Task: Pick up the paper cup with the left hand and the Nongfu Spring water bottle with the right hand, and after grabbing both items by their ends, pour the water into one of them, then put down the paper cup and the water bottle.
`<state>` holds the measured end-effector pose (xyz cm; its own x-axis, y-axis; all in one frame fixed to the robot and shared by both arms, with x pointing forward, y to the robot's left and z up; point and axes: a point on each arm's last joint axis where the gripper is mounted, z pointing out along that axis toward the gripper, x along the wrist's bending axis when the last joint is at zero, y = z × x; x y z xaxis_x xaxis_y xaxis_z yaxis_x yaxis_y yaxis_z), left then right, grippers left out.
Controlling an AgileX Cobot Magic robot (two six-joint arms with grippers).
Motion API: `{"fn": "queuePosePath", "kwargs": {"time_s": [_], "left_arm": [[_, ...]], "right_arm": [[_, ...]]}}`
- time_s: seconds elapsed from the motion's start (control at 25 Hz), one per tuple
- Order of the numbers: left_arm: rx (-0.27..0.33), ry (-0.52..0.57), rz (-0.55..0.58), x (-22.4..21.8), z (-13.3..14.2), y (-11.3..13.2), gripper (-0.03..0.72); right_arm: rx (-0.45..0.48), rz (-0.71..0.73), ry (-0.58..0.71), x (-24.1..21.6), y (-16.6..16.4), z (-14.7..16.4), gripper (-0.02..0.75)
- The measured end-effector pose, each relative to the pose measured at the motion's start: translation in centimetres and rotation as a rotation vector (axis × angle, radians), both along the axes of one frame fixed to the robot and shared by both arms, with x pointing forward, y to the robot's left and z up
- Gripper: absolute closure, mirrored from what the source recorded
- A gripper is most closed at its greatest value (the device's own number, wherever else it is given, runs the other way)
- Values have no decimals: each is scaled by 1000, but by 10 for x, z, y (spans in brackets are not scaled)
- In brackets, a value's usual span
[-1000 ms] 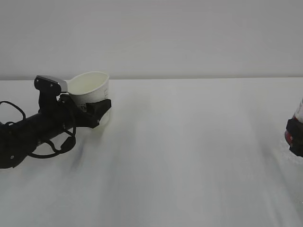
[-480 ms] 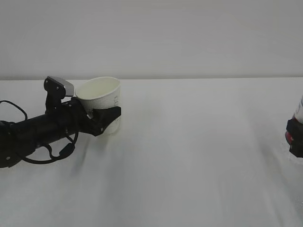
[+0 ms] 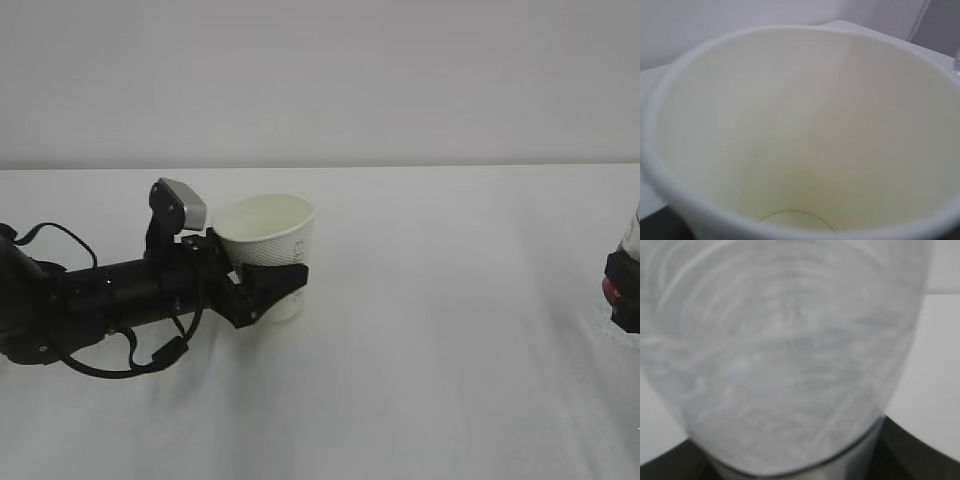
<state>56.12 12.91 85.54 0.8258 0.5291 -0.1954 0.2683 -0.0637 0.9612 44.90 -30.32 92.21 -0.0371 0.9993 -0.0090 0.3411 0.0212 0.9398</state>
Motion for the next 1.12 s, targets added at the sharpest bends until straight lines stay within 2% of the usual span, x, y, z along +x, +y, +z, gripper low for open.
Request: {"fn": "queuePosePath", "kwargs": {"time_s": [0.2, 0.36, 1.12], "left_arm": [[-4, 2, -101, -21, 0, -35, 130], [-13, 6, -139, -33, 1, -55, 130], [-68, -81, -338, -65, 20, -125, 130]], "right_arm": [[0, 0, 0, 0, 0, 0, 288], [0, 0, 0, 0, 0, 0, 288], [10, -4, 0, 0, 0, 0, 288]]}}
